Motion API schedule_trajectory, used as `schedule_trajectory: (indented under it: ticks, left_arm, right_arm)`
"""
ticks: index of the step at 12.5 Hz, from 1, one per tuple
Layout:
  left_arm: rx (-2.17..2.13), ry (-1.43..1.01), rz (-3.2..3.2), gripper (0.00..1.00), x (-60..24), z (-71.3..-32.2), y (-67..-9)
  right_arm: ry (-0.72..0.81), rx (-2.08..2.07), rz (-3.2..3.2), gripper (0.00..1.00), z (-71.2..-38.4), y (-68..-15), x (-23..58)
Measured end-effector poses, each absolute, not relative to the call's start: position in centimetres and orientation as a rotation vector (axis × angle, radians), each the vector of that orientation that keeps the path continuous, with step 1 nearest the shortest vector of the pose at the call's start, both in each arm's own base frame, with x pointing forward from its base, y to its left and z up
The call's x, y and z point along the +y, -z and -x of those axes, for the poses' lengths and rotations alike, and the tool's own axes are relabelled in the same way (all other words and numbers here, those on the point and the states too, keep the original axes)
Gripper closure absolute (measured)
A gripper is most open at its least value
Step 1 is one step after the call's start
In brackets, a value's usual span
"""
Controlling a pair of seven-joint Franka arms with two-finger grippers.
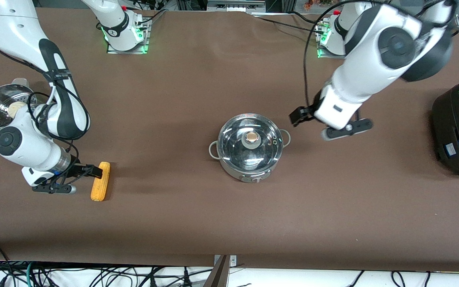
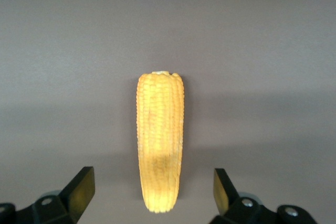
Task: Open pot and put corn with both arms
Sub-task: 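Reach the right gripper to the corn while the left gripper reaches the lid knob, then close the right gripper on the corn while the left gripper grips the knob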
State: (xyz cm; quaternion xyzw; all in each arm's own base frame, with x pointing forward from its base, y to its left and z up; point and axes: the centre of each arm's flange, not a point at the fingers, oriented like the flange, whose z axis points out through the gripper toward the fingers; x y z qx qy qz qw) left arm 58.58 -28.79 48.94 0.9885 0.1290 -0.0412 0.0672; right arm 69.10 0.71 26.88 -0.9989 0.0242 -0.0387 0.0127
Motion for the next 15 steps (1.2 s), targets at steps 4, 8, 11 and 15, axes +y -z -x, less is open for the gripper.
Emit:
schedule_trajectory:
  ticks: [4, 8, 11, 15]
  left_arm:
    - [0.346, 0.128, -3.001, 0.00, -36.2, -58.4, -40.5]
    - [0.388, 0.097, -3.013, 0.00, -40.6, -58.0, -36.4]
    - [0.399, 0.089, -3.025, 0.00, -42.1, -57.9, -35.3]
    - [0.408, 0.076, -3.031, 0.14, -41.9, -58.1, -35.3]
  right_arm:
    - [0.166, 0.070, 3.109, 0.00, -69.5, -25.1, 1.0]
    - [0.205, 0.071, 3.104, 0.00, -69.7, -22.6, 1.1]
    - [0.226, 0.070, 3.102, 0.00, -69.8, -21.1, 1.2]
    - [0.258, 0.063, 3.098, 0.00, -69.9, -20.4, 1.5]
